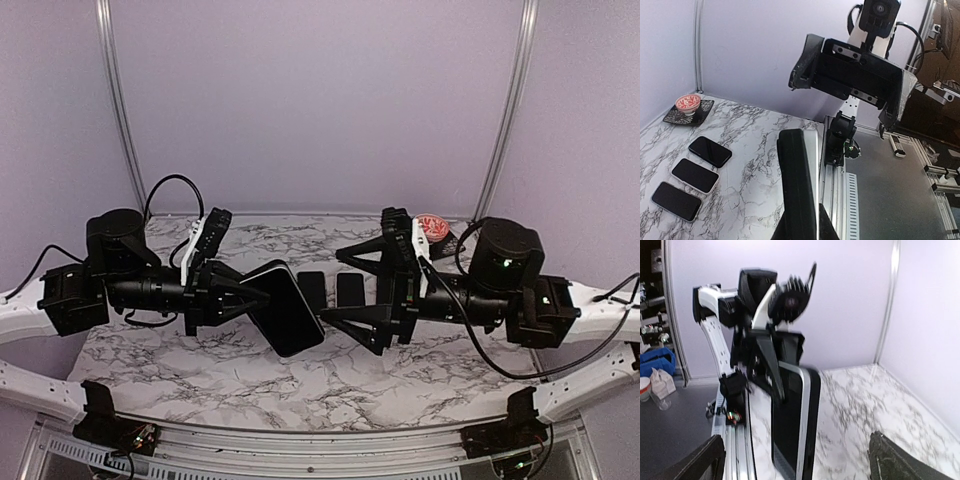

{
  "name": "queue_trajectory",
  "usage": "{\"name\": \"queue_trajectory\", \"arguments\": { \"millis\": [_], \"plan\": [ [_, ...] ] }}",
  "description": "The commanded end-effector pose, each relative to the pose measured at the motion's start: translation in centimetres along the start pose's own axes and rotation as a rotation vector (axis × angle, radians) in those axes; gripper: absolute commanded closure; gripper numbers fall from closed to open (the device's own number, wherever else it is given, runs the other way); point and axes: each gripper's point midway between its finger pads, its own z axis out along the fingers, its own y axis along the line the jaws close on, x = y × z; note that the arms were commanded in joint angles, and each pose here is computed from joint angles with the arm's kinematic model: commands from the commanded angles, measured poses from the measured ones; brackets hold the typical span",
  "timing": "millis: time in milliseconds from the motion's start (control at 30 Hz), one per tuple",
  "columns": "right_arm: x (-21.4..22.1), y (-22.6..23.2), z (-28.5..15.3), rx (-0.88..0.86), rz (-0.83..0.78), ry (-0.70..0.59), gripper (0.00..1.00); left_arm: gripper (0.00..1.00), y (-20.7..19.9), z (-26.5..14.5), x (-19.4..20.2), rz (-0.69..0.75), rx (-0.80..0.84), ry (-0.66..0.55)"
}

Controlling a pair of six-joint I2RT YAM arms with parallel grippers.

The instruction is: Put the phone into the phone case

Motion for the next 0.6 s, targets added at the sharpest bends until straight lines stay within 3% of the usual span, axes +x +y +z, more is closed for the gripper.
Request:
{"name": "queue_trajectory", "arguments": {
  "millis": [0, 233, 300, 333, 433, 467, 500, 533, 567],
  "plan": [
    [-0.7, 4.0, 3.2, -0.253, -0.136, 0.099, 0.07, 1.0, -3.0, -1.2, -1.5, 0.088, 0.116, -0.011],
    [2.4, 4.6, 5.6, -0.303, -0.138, 0.192, 0.11, 1.0, -6.0, -2.8, -3.8, 0.138, 0.222, -0.069],
    [2.8, 4.5, 5.7, -0.307, -0.134, 0.19, 0.18, 1.0, -6.2, -2.9, -3.8, 0.146, 0.231, -0.069],
    [3.2, 4.4, 5.8, -0.308, -0.128, 0.195, 0.24, 1.0, -6.2, -2.9, -3.9, 0.148, 0.234, -0.069],
    [4.9, 4.0, 6.2, -0.306, -0.098, 0.243, 0.54, 1.0, -6.5, -3.0, -4.2, 0.152, 0.243, -0.073],
    [5.5, 3.8, 6.3, -0.307, -0.087, 0.262, 0.67, 1.0, -6.6, -3.1, -4.3, 0.157, 0.245, -0.077],
    [6.0, 3.6, 6.3, -0.307, -0.078, 0.278, 0.89, 1.0, -6.7, -3.2, -4.5, 0.163, 0.247, -0.082],
    [6.4, 3.2, 6.4, -0.3, -0.066, 0.29, 1.0, 1.0, -6.7, -3.4, -4.7, 0.168, 0.246, -0.087],
    [6.4, 3.0, 6.4, -0.296, -0.055, 0.288, 1.0, 1.0, -6.8, -3.5, -4.8, 0.174, 0.245, -0.093]
  ]
}}
